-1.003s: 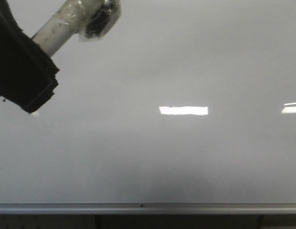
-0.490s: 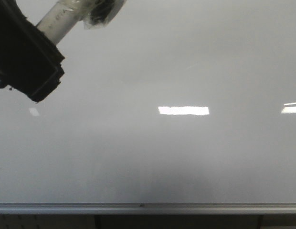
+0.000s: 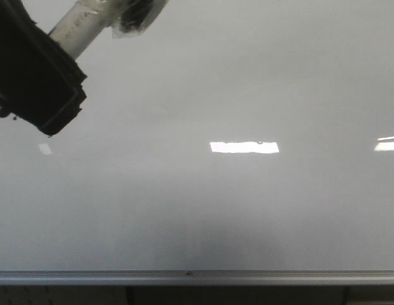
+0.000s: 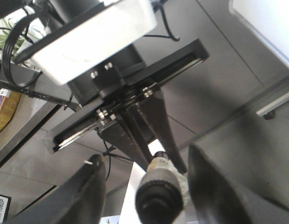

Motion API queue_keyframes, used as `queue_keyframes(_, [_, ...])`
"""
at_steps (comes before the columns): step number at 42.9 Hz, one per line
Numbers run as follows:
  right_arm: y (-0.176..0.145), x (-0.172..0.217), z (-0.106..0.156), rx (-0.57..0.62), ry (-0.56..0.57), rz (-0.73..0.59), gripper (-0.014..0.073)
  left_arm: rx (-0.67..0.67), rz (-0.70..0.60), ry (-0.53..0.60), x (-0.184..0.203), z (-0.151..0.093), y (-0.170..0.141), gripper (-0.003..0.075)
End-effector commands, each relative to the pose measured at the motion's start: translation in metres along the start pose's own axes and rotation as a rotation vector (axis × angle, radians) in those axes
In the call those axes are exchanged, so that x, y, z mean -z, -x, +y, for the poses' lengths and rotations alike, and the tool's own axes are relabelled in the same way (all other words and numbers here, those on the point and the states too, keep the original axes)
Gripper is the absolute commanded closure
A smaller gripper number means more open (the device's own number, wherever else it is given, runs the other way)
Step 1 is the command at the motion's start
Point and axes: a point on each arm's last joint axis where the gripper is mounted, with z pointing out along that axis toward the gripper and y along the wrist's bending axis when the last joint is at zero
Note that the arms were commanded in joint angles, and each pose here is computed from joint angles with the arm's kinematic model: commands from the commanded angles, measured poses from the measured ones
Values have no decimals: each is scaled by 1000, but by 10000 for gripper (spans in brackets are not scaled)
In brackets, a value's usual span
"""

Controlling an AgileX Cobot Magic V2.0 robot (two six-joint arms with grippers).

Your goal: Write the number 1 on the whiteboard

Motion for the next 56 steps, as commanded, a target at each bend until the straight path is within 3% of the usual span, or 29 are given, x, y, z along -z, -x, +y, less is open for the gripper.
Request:
queue_keyframes(1, [3, 4, 27, 44, 151, 14, 218, -19, -60, -58, 10, -13, 10, 740])
queue_keyframes(13, [1, 4, 26, 33, 139, 31, 256, -21, -65, -51, 10, -13, 11, 741])
queue_keyframes(23, [0, 3, 25, 21, 120, 53, 410, -19, -71, -54, 10, -13, 11, 741])
queue_keyframes(33, [-1, 3, 25, 18, 117, 56, 717, -16, -90, -45, 11, -12, 13, 740])
queue_keyframes(39, [-1, 3, 25, 18, 117, 56, 713, -9, -113, -43, 11, -12, 16, 731])
queue_keyframes(43, [-1, 4, 24, 17, 116, 55, 713, -7, -121, -33, 11, -11, 16, 638])
queue_keyframes(53, [4, 8, 19, 15, 57, -3, 712, -4, -147, 10, 11, -7, 19, 222])
queue_keyframes(56, [7, 13, 13, 7, 19, -40, 712, -3, -152, 21, 11, -6, 19, 179])
